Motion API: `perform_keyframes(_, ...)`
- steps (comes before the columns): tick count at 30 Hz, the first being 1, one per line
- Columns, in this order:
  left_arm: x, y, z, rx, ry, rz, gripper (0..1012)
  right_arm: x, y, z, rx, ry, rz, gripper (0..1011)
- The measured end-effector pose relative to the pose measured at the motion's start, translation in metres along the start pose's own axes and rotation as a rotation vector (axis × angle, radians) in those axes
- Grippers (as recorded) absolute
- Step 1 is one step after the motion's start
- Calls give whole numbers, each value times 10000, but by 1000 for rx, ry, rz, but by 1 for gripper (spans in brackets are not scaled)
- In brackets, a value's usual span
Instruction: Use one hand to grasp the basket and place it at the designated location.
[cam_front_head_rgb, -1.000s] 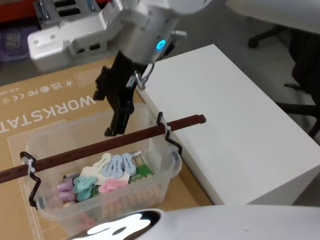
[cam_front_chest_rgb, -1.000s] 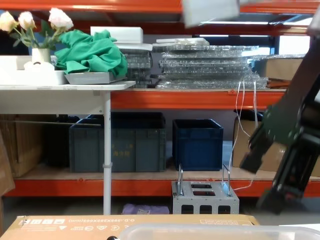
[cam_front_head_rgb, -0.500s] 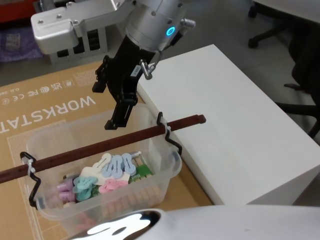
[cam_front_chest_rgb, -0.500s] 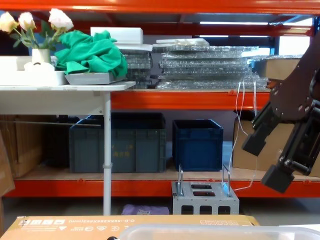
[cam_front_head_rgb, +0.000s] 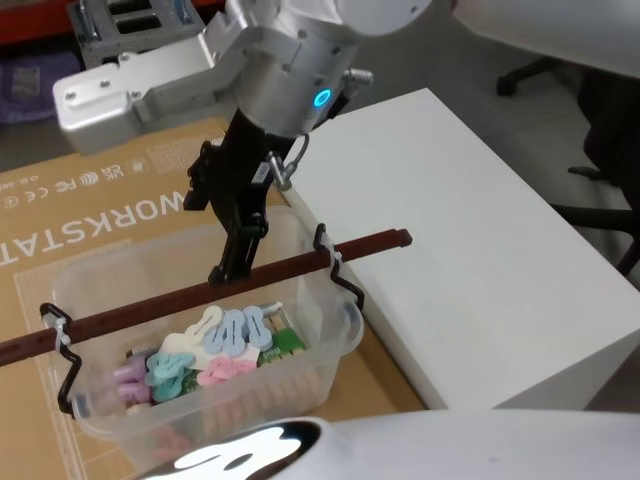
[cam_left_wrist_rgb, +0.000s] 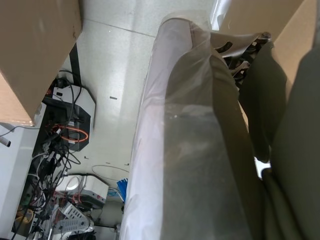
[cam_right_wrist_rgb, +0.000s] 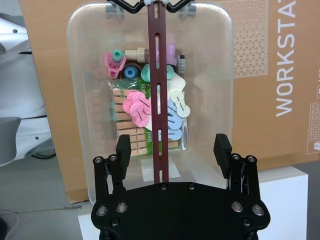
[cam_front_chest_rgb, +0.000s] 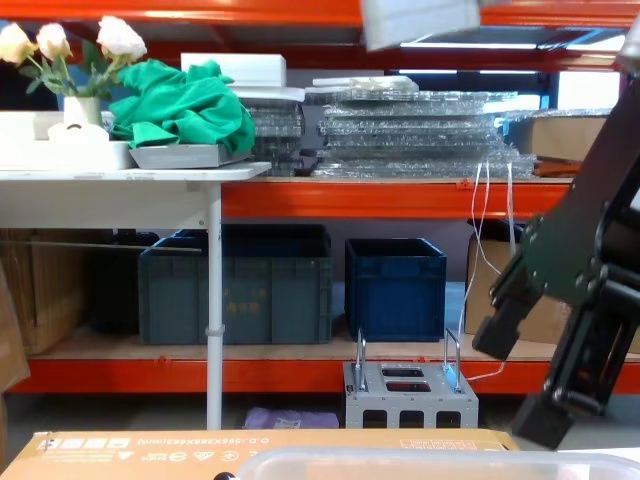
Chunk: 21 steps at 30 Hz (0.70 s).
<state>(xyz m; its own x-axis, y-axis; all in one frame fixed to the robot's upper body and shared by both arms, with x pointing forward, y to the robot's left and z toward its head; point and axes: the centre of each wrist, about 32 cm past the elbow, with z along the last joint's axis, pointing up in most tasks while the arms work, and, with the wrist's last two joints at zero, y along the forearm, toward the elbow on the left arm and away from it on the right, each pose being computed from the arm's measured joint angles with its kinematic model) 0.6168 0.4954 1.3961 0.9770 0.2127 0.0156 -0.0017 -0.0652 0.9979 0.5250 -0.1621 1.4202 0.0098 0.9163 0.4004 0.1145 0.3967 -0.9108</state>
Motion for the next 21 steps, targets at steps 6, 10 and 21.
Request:
perform_keyframes(6, 0, 0, 0, 0, 0, 0, 0, 53, 159, 27, 2, -7, 39, 1000)
perform_keyframes(10, 0, 0, 0, 0, 0, 0, 0, 74, 244, 40, 2, -10, 61, 1001)
perform_keyframes(21, 0, 0, 0, 0, 0, 0, 0, 132, 484, 84, 2, -23, 119, 1000)
